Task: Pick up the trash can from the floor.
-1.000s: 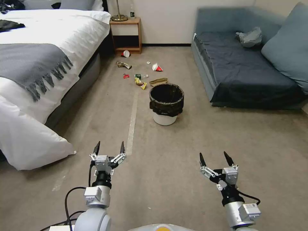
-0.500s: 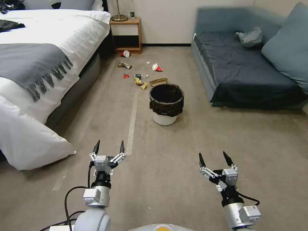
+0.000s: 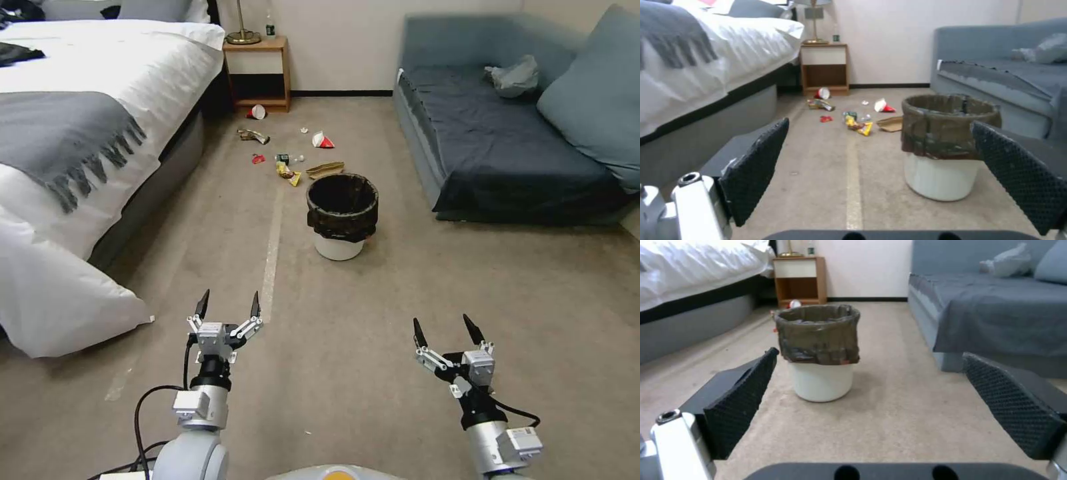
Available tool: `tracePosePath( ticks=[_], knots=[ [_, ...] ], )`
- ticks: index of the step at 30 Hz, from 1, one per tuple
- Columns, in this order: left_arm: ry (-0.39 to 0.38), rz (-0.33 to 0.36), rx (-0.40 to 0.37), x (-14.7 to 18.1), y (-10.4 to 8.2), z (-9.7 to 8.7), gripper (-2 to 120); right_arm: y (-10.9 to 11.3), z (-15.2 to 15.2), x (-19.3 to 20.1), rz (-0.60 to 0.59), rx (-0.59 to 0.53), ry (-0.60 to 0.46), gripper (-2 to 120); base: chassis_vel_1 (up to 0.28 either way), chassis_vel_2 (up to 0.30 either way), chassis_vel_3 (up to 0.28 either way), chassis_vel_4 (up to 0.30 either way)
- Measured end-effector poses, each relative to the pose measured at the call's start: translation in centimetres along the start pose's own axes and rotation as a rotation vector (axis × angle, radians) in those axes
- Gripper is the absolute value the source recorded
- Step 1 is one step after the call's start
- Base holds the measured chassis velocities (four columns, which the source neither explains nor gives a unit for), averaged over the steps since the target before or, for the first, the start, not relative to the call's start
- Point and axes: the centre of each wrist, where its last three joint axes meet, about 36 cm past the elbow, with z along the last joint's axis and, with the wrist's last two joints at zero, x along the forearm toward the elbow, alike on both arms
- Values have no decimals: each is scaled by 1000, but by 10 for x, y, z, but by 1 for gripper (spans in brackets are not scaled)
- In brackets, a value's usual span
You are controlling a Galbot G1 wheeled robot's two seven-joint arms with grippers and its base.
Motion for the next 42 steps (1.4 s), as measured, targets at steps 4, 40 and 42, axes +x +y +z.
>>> tracePosePath(
  ticks=[4, 40, 42],
  knots=[
    [2, -11, 1, 1, 0, 0, 99, 0, 0, 0, -3, -2, -6, 100, -76, -74, -71, -73],
    [-28, -56, 19, 3, -1, -1, 100, -7, 11, 7, -76, 16, -36, 100, -21, -23, -21, -23],
    [-29, -58, 18, 3, -1, -1, 100, -7, 11, 7, -77, 15, -36, 100, 0, 0, 0, 0]
  ],
)
